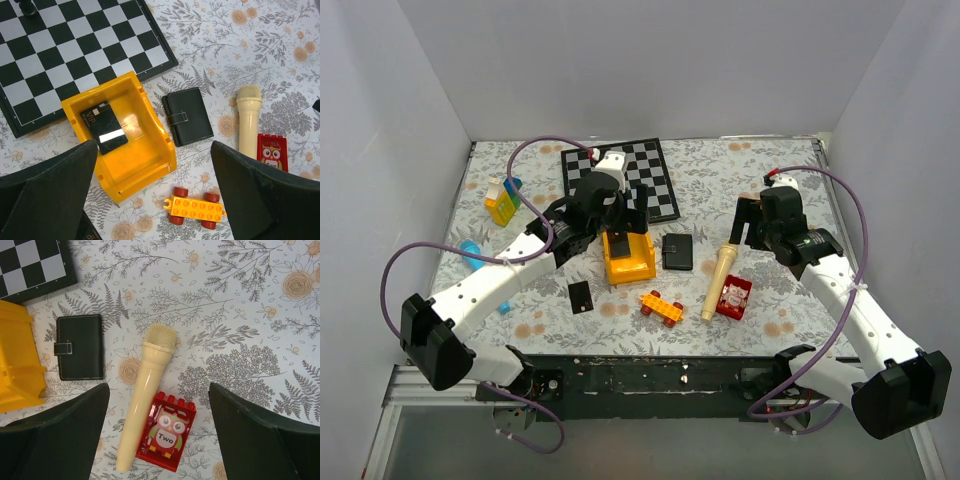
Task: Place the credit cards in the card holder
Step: Open the card holder at the center of the board.
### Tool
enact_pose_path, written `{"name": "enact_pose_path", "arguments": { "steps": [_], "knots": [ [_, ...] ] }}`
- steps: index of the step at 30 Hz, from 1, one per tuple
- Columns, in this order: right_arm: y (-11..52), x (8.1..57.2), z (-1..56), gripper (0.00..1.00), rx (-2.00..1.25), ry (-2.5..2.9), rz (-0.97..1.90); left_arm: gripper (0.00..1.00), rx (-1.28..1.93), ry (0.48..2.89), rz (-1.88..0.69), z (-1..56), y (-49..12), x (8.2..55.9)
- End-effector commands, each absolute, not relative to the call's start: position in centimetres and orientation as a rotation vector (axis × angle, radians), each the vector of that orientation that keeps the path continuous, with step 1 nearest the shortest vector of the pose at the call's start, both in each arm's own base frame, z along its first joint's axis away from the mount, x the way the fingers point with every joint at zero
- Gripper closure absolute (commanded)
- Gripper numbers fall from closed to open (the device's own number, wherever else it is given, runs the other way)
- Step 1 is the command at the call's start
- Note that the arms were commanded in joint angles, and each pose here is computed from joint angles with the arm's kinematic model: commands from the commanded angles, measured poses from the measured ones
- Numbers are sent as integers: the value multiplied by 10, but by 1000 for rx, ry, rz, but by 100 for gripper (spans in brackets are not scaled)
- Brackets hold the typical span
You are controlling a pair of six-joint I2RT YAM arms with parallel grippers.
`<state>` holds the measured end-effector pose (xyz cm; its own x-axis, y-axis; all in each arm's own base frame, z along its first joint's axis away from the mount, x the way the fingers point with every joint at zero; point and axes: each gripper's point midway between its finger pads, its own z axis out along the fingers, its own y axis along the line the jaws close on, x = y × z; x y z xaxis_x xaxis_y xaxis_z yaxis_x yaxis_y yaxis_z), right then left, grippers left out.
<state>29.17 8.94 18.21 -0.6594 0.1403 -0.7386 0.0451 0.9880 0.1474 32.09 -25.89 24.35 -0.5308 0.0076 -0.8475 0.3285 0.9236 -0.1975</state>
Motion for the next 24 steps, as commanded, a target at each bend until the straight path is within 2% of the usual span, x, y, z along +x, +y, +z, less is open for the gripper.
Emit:
{"name": "enact_pose_path", "arguments": {
  "steps": [1, 11, 16, 24],
  "knots": [
    [91, 298, 199, 10, 138, 2244, 165, 2, 208, 2020, -420, 269, -250, 319],
    [87, 300, 188, 2, 164, 2315, 108, 2, 213, 2023, -401, 267, -246, 318],
    [118, 309, 173, 2, 77, 2292, 309, 2, 204, 2025, -395, 266, -244, 317],
    [175, 325, 146, 7, -83, 2377, 608, 2, 185, 2026, -420, 260, -241, 312]
  ]
}}
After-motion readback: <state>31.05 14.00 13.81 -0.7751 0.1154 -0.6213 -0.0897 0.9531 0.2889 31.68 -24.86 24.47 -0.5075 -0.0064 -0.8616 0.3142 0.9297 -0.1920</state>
